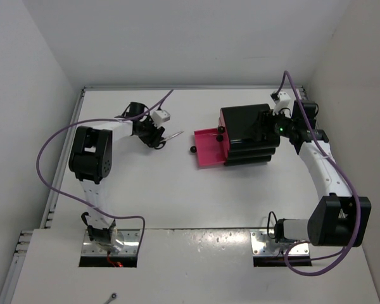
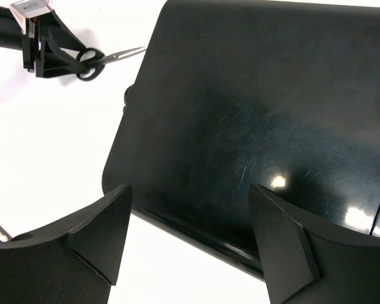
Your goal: Sort the tools into containers
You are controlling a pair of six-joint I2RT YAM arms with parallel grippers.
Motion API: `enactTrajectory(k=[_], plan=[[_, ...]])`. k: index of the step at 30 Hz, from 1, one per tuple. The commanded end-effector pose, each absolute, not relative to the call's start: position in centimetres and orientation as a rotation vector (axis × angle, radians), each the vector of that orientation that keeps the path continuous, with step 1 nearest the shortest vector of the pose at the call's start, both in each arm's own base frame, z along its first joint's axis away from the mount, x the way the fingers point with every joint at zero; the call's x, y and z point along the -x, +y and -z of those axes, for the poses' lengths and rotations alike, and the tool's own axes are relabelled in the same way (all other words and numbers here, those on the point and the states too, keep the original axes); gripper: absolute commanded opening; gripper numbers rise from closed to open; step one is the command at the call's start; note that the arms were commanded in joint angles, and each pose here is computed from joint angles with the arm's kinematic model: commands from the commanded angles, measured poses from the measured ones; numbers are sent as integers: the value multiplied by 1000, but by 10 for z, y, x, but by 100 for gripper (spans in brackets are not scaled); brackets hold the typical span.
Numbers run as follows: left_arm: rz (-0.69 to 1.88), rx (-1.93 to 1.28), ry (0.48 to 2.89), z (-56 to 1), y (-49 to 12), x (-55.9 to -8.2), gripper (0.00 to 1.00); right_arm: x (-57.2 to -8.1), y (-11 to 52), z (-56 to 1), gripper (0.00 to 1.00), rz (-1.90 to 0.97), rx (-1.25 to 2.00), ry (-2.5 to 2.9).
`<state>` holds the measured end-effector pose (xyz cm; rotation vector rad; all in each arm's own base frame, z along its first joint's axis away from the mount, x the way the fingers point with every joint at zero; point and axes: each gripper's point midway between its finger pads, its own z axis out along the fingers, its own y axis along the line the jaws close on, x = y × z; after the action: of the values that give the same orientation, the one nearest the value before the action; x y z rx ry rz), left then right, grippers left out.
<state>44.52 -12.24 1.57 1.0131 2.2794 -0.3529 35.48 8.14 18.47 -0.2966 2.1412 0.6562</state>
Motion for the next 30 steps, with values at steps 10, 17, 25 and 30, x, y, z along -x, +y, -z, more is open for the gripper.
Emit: enactTrajectory(k=[10, 17, 25, 30], plan=[[412, -1061, 2271, -20, -132, -423, 24, -331, 81, -148, 75, -681, 242, 2301], [460, -926, 2218, -75, -139, -409, 5, -331, 82, -152, 75, -690, 242, 2283], [533, -725, 2200, -129, -150, -386, 0, -330, 83, -159, 75, -688, 238, 2267], [539, -657, 2141, -159, -164, -373, 0, -329, 84, -160, 75, -696, 245, 2256]])
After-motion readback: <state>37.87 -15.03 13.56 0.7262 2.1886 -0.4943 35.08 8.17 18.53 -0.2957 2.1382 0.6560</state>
